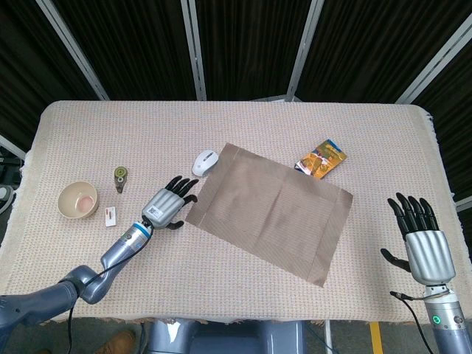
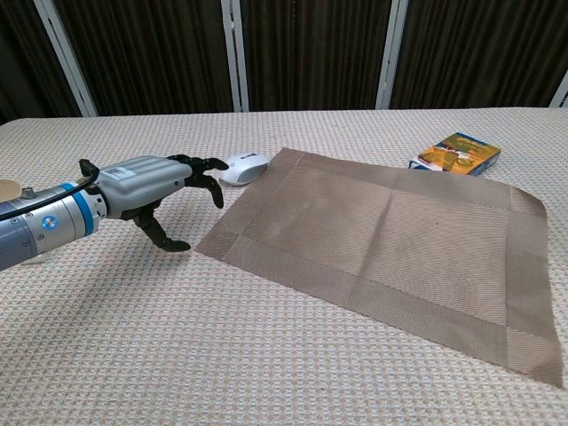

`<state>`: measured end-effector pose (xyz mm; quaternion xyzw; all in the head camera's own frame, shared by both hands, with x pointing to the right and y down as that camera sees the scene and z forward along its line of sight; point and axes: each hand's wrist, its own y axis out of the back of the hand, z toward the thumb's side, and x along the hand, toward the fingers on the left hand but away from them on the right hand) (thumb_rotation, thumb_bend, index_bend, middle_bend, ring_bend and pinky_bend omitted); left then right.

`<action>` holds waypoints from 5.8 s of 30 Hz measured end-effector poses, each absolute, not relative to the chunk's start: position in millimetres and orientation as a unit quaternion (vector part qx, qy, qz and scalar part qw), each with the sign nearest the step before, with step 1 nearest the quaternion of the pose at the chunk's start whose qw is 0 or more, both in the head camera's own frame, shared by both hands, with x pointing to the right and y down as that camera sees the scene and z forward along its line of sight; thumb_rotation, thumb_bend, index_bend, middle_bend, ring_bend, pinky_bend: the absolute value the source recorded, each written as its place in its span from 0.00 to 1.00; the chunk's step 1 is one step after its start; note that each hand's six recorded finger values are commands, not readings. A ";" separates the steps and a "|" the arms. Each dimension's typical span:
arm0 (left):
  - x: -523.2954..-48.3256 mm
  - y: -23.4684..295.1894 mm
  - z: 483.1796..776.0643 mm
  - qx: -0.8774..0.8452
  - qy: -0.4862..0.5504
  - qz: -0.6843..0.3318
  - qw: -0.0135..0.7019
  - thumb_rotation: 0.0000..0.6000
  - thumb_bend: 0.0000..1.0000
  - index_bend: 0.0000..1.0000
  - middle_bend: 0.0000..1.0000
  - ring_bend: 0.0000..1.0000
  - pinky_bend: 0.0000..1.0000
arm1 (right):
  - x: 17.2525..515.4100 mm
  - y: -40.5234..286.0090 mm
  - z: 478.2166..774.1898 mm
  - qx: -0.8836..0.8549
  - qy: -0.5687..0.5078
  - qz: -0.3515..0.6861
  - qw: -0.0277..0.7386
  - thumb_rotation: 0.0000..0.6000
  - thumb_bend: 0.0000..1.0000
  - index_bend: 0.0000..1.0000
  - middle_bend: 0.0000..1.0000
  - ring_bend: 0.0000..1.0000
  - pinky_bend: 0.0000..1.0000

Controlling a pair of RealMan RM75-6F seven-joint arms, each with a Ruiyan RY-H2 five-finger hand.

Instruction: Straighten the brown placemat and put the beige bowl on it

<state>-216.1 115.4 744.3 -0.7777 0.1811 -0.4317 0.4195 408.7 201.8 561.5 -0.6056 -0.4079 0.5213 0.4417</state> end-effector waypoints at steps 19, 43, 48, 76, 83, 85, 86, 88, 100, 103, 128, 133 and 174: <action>-208.4 126.1 760.9 -0.780 0.162 -0.436 0.418 1.00 0.21 0.31 0.00 0.00 0.00 | 413.3 200.5 561.0 -0.609 -0.425 0.517 0.425 1.00 0.00 0.00 0.00 0.00 0.00; -194.7 131.5 768.5 -0.786 0.159 -0.435 0.410 1.00 0.48 0.53 0.00 0.00 0.00 | 417.4 198.5 556.5 -0.608 -0.435 0.511 0.425 1.00 0.00 0.00 0.00 0.00 0.00; -192.2 132.9 768.6 -0.790 0.163 -0.433 0.403 1.00 0.48 0.62 0.00 0.00 0.00 | 417.4 198.5 555.8 -0.608 -0.436 0.509 0.425 1.00 0.00 0.00 0.00 0.00 0.00; -196.3 137.2 741.9 -0.804 0.183 -0.411 0.388 1.00 0.49 0.73 0.00 0.00 0.00 | 413.7 200.4 549.7 -0.612 -0.440 0.498 0.429 1.00 0.00 0.00 0.00 0.00 0.00; -203.4 160.7 723.5 -0.818 0.163 -0.415 0.363 1.00 0.49 0.73 0.00 0.00 0.00 | 409.8 203.2 546.5 -0.612 -0.438 0.494 0.434 1.00 0.00 0.00 0.00 0.00 0.00; -206.5 170.7 715.9 -0.822 0.152 -0.418 0.356 1.00 0.49 0.73 0.00 0.00 0.00 | 408.6 204.2 545.4 -0.612 -0.438 0.493 0.436 1.00 0.00 0.00 0.00 0.00 0.00; -208.1 174.8 712.9 -0.823 0.147 -0.420 0.354 1.00 0.49 0.73 0.00 0.00 0.00 | 408.0 204.7 544.9 -0.612 -0.438 0.493 0.437 1.00 0.00 0.00 0.00 0.00 0.00; -212.5 184.8 706.9 -0.823 0.133 -0.432 0.344 1.00 0.49 0.73 0.00 0.00 0.00 | 406.7 205.4 543.8 -0.612 -0.437 0.491 0.439 1.00 0.00 0.00 0.00 0.00 0.00; -236.0 238.2 684.8 -0.824 0.069 -0.483 0.287 1.00 0.49 0.72 0.00 0.00 0.00 | 403.7 207.9 542.1 -0.612 -0.435 0.489 0.444 1.00 0.00 0.00 0.00 0.00 0.00; -235.4 248.6 683.3 -0.826 0.060 -0.486 0.280 1.00 0.49 0.72 0.00 0.00 0.00 | 403.7 207.9 542.6 -0.612 -0.434 0.490 0.444 1.00 0.00 0.00 0.00 0.00 0.00; -222.2 279.5 664.7 -0.845 0.030 -0.475 0.246 1.00 0.48 0.69 0.00 0.00 0.00 | 403.7 208.2 543.3 -0.611 -0.433 0.492 0.444 1.00 0.00 0.00 0.00 0.00 0.00; -222.6 281.2 662.6 -0.843 0.023 -0.477 0.248 1.00 0.48 0.69 0.00 0.00 0.00 | 403.9 208.2 542.6 -0.611 -0.434 0.491 0.445 1.00 0.00 0.00 0.00 0.00 0.00; -399.7 156.1 624.9 -0.697 0.274 -0.573 0.332 1.00 0.00 0.04 0.00 0.00 0.00 | 398.0 212.5 538.6 -0.620 -0.432 0.481 0.444 1.00 0.00 0.00 0.00 0.00 0.00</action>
